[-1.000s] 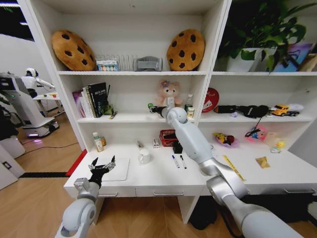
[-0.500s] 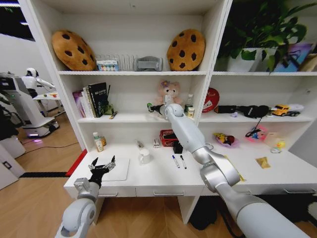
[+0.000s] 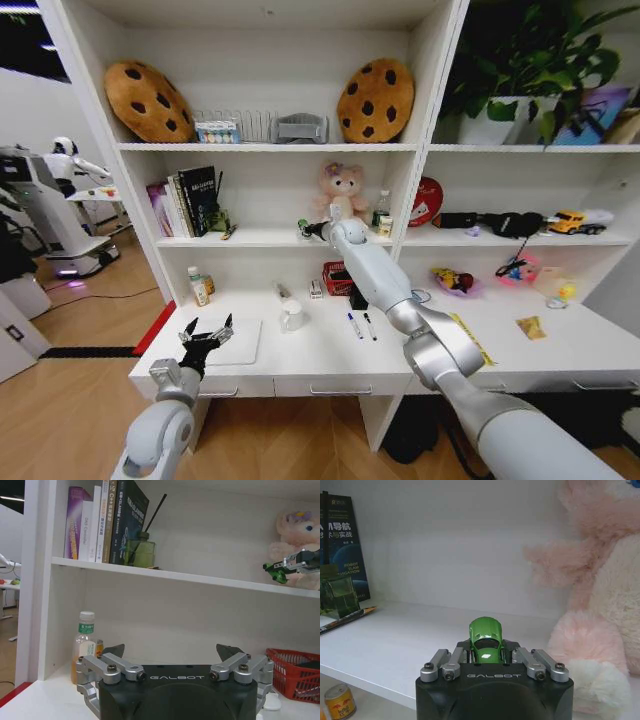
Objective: Organize the objects on the table.
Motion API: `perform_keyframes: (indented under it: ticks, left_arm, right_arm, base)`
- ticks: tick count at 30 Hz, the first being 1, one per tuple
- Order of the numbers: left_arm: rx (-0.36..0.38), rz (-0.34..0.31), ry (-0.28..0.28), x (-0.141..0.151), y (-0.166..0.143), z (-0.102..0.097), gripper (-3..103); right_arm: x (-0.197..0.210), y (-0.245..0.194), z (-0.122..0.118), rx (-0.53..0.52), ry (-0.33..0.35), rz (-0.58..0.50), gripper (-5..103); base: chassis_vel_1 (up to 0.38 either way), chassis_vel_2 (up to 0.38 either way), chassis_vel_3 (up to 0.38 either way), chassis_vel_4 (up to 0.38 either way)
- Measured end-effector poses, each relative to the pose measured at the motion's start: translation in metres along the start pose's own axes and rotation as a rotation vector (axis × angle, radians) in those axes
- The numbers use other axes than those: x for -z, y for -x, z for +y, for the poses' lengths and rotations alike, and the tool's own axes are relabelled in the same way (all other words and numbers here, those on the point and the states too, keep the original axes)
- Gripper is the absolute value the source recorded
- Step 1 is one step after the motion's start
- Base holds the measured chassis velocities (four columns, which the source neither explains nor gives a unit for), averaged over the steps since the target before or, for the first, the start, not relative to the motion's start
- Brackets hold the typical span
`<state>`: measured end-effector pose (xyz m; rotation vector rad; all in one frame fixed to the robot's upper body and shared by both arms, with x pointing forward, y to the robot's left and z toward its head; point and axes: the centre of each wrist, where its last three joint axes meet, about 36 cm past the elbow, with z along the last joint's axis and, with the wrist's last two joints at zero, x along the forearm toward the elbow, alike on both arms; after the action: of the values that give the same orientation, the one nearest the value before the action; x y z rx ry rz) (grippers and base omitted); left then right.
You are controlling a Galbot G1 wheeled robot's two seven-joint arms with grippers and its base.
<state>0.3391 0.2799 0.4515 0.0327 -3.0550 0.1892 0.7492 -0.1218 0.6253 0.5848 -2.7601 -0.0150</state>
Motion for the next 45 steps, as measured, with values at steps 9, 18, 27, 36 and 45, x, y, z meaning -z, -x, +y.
perform_keyframes:
  ticks: [9,18,27,36,45]
  left_arm:
    - [0.000,0.000,0.000,0.000,0.000,0.000,100]
    - [0.000,0.000,0.000,0.000,0.000,0.000,100]
    - [0.000,0.000,0.000,0.000,0.000,0.000,100]
    - [0.000,0.000,0.000,0.000,0.000,0.000,100]
    - [0.000,0.000,0.000,0.000,0.000,0.000,100]
  right_arm:
    - [0.001,0.000,-0.001,-0.022,-0.012,-0.008,56]
    - [0.006,-0.013,0.015,-0.014,-0.057,-0.078,93]
    - [-0.007,-0.051,0.048,-0.098,-0.118,-0.098,100]
    - [-0.016,-0.127,0.096,-0.201,-0.155,-0.183,100]
    - [-0.063,-0.210,0.101,-0.335,-0.137,-0.143,100]
  base:
    - [0.000,0.000,0.000,0.000]
    - [0.000,0.000,0.000,0.000]
    - [0.000,0.000,0.000,0.000]
    - [0.000,0.000,0.000,0.000]
    - [0.000,0.000,0.000,0.000]
